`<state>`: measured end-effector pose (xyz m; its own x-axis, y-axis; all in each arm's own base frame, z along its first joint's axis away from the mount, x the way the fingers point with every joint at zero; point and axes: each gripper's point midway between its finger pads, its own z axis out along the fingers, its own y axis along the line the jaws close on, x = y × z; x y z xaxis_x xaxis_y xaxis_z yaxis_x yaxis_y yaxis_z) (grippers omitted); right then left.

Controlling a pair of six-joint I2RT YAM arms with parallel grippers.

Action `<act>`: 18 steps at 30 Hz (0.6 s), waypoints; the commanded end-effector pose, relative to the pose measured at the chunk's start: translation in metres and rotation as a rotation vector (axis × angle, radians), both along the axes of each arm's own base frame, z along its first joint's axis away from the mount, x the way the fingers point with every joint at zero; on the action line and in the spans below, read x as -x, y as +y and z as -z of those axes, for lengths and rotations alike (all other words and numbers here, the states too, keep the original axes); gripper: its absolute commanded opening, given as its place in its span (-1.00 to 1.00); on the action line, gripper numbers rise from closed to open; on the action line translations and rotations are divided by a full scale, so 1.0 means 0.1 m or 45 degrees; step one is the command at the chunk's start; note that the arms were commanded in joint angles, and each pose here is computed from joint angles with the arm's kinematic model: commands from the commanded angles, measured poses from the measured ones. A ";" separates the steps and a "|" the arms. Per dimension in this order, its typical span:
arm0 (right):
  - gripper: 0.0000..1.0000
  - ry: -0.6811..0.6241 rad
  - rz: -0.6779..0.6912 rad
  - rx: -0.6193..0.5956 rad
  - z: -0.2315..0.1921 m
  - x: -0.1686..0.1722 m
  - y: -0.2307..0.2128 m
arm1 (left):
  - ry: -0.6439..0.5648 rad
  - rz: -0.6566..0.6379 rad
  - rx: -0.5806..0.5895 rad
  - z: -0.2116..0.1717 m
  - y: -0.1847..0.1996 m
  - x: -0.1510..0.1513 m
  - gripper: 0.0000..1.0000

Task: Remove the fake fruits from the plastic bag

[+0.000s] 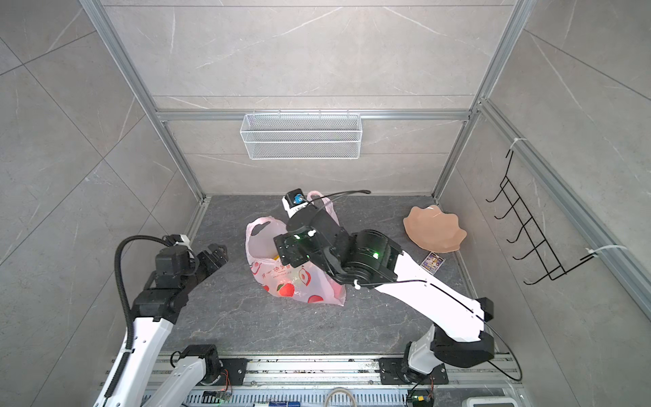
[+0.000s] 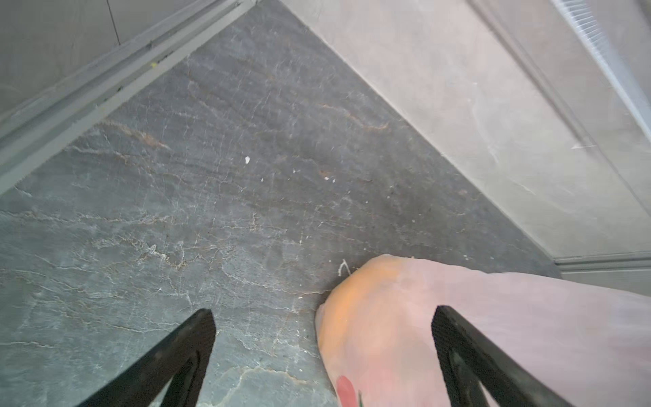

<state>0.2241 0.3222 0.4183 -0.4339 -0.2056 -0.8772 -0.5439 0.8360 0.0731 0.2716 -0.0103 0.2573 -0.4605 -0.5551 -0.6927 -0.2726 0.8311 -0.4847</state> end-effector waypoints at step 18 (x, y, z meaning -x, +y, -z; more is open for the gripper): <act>0.69 -0.090 0.461 -0.035 0.79 -0.07 -0.98 | -0.051 1.006 -0.247 -1.14 -1.27 0.35 0.94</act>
<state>0.2281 0.2287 0.3428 -0.4145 -0.0693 -0.9074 -0.2664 0.9627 0.0481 0.2386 -0.1215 0.3799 -0.6325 -0.0761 -0.7708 0.3810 0.8358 -0.3952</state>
